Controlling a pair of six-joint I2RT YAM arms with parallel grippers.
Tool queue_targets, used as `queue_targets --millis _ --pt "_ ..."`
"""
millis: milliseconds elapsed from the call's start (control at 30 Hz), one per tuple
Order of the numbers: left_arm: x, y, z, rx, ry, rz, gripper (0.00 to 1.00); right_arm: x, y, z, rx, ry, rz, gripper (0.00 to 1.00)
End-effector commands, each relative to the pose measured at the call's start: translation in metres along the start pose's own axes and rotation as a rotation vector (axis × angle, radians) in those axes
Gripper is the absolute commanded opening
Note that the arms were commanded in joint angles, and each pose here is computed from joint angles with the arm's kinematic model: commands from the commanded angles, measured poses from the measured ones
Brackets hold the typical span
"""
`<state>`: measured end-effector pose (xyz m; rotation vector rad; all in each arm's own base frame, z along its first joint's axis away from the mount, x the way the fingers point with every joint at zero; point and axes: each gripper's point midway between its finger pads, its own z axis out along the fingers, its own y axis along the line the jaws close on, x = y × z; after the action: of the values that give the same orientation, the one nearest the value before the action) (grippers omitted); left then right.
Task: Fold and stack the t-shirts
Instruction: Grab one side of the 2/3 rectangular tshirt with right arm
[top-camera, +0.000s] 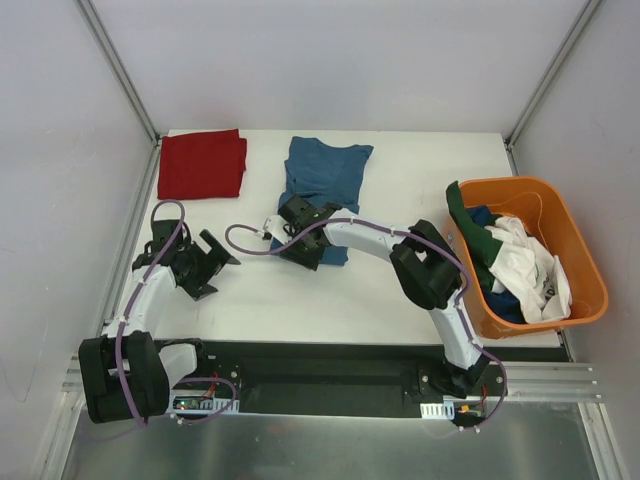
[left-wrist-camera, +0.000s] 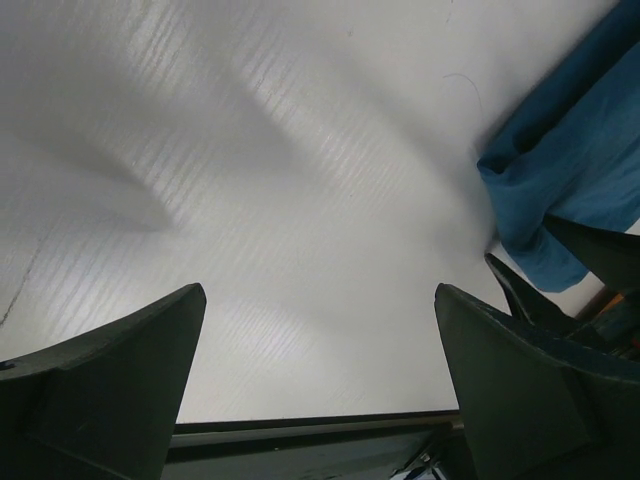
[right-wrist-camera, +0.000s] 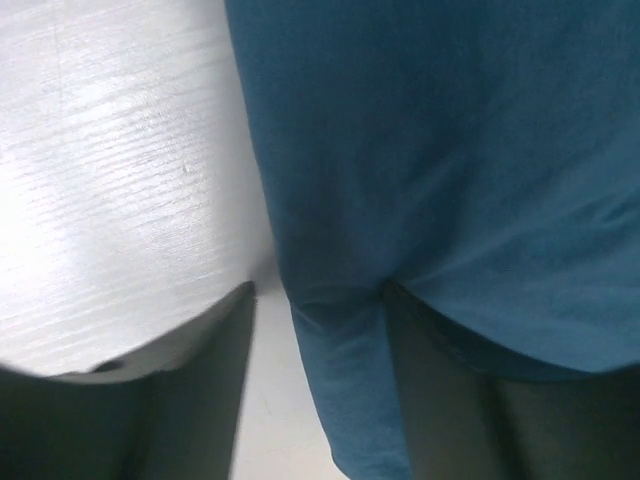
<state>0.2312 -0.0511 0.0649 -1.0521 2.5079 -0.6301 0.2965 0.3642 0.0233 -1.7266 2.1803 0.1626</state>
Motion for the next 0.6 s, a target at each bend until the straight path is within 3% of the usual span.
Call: queue_targets --millis 0,200,233,300,333,567 --pt "0.000 -0.001 -0.004 0.010 -0.004 -0.020 0.99 0.004 -0.001 0.000 0.004 0.037 0.006 0.47" --pt "-0.002 -0.012 -0.015 0.055 -0.026 -0.014 0.99 0.007 0.026 -0.007 -0.056 0.018 0.139 0.29" --pt "-0.003 -0.013 -0.018 0.060 -0.039 -0.007 0.99 0.003 0.030 -0.015 -0.055 -0.003 0.150 0.20" --pt "-0.008 -0.018 -0.026 0.068 -0.069 0.004 0.99 0.000 0.045 -0.024 -0.080 -0.011 0.199 0.15" --pt "-0.010 -0.018 -0.028 0.068 -0.081 0.009 0.99 -0.002 0.053 -0.036 -0.100 -0.034 0.219 0.06" --pt "-0.019 -0.029 -0.044 0.089 -0.134 0.037 0.99 -0.030 0.148 -0.120 -0.459 -0.163 0.332 0.01"
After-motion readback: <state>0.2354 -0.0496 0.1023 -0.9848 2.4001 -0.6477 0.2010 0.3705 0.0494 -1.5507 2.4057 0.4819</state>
